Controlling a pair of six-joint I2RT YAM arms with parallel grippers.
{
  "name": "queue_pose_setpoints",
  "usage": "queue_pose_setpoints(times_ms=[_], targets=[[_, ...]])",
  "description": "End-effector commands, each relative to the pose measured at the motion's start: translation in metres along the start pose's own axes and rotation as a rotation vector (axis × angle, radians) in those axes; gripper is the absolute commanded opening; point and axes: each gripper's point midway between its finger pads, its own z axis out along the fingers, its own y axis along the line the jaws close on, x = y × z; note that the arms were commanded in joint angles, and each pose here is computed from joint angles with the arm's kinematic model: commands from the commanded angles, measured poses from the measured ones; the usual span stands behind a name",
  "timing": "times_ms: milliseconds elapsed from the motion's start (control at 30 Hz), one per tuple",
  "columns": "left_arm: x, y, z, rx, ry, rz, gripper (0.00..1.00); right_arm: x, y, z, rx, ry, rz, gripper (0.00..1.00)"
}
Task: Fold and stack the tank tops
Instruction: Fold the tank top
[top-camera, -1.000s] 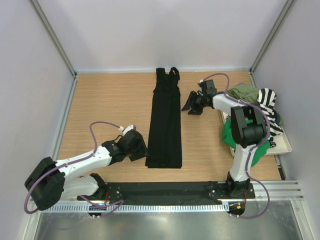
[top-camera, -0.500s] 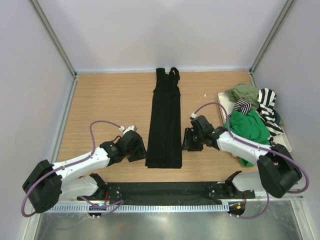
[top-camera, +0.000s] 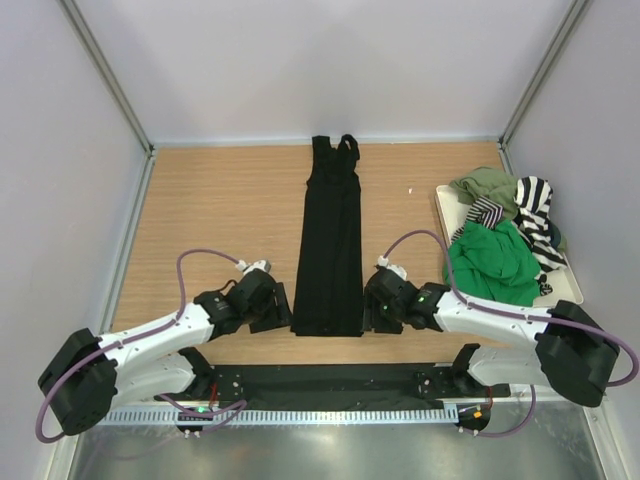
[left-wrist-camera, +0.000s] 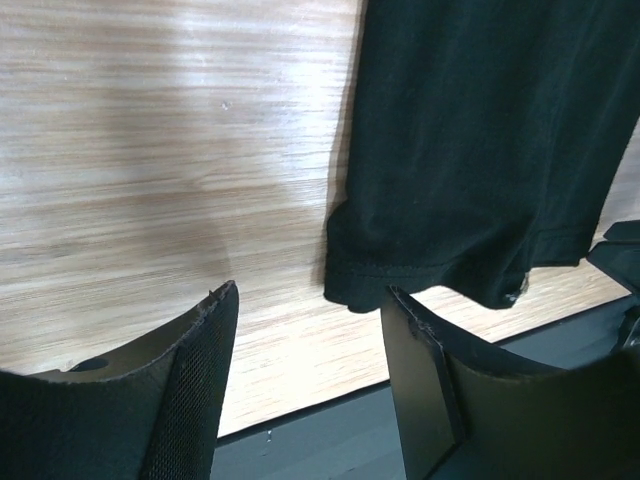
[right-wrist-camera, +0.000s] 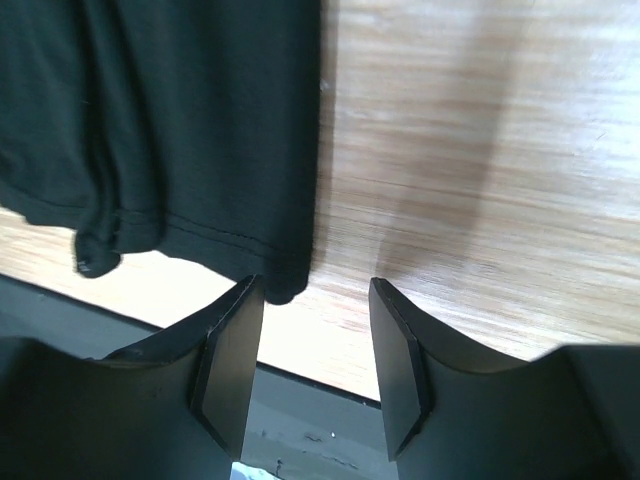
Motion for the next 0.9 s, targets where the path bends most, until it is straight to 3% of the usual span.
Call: queue_pose_setpoints(times_ms=[0, 267, 300, 367, 433, 867], targets=[[0.005, -0.003, 0.003, 0.024, 0.013, 0.005, 0.60, -0.010, 0.009, 0.007, 0.002, -0.054, 0.039, 0.52], [0.011, -0.008, 0.011, 0.043, 0.026, -0.004, 0.57, -0.001, 0.014, 0.023, 0.005, -0.025, 0.019, 0.43], [0.011, -0.009, 0.012, 0.044, 0.026, -0.005, 0.56, 0.000, 0.015, 0.024, 0.005, -0.026, 0.015, 0.41], [0.011, -0.011, 0.013, 0.045, 0.029, -0.003, 0.54, 0.000, 0.014, 0.022, 0.007, -0.028, 0.019, 0.25], [0.011, -0.014, 0.013, 0.049, 0.029, -0.002, 0.51, 0.000, 0.014, 0.018, -0.002, -0.038, 0.023, 0.20], [0.026, -0.023, 0.022, 0.052, 0.066, -0.010, 0.46, 0.007, 0.004, 0.017, 0.015, -0.029, 0.007, 0.17]])
